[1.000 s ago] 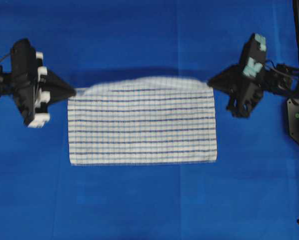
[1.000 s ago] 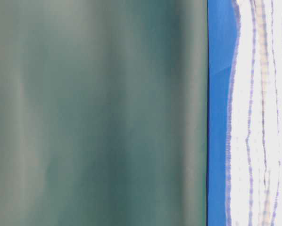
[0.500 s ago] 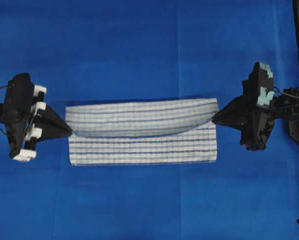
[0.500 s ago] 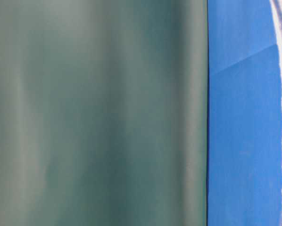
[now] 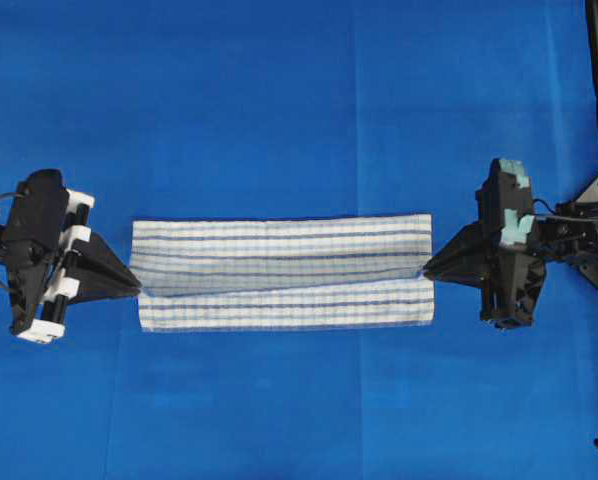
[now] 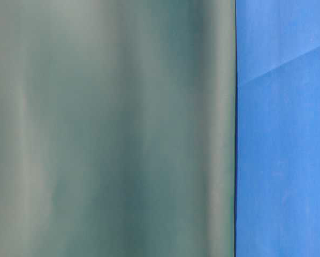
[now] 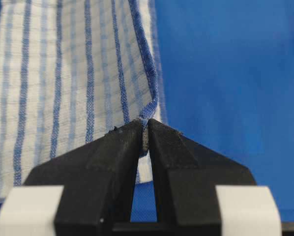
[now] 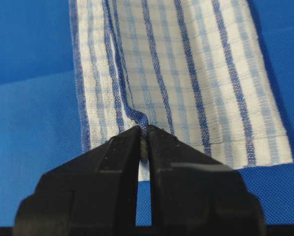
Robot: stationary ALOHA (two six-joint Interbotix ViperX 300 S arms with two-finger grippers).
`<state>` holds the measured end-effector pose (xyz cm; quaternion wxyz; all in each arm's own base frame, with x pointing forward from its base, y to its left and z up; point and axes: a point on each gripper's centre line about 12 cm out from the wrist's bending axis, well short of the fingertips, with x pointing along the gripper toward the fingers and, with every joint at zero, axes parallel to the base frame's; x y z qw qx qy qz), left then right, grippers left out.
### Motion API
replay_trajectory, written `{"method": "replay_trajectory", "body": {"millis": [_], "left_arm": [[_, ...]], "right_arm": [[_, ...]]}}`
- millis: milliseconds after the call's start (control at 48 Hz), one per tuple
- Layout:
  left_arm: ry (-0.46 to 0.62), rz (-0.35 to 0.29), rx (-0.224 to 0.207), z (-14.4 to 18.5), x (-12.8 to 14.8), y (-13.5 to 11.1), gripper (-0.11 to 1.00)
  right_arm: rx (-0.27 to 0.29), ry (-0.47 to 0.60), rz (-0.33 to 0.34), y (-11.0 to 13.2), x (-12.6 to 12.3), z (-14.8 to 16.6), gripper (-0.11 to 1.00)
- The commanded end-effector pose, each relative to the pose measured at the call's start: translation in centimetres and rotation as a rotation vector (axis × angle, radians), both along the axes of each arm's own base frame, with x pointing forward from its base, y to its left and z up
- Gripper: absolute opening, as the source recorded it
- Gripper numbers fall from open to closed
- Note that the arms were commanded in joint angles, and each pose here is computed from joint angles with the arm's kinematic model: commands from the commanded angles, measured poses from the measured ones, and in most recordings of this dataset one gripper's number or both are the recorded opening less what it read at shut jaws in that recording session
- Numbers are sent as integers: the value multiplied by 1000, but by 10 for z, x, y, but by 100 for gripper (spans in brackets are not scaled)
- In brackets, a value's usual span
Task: Fold the blue towel.
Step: 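Lift the top edge and fold it down toward the bottom edge, then release the folded edge and raise both grippers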
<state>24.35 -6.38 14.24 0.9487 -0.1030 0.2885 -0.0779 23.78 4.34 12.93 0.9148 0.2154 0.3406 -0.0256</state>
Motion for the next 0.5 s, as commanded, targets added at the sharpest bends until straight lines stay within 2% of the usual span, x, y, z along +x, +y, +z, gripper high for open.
{"method": "replay_trajectory", "body": {"millis": [0, 479], "left_arm": [[-18, -12, -5, 6, 7, -5, 5], [24, -15, 11, -4, 16, -8, 5]], "right_arm": [[5, -12, 5, 3, 7, 5, 5], [4, 9, 13, 5, 8, 3, 6]]}}
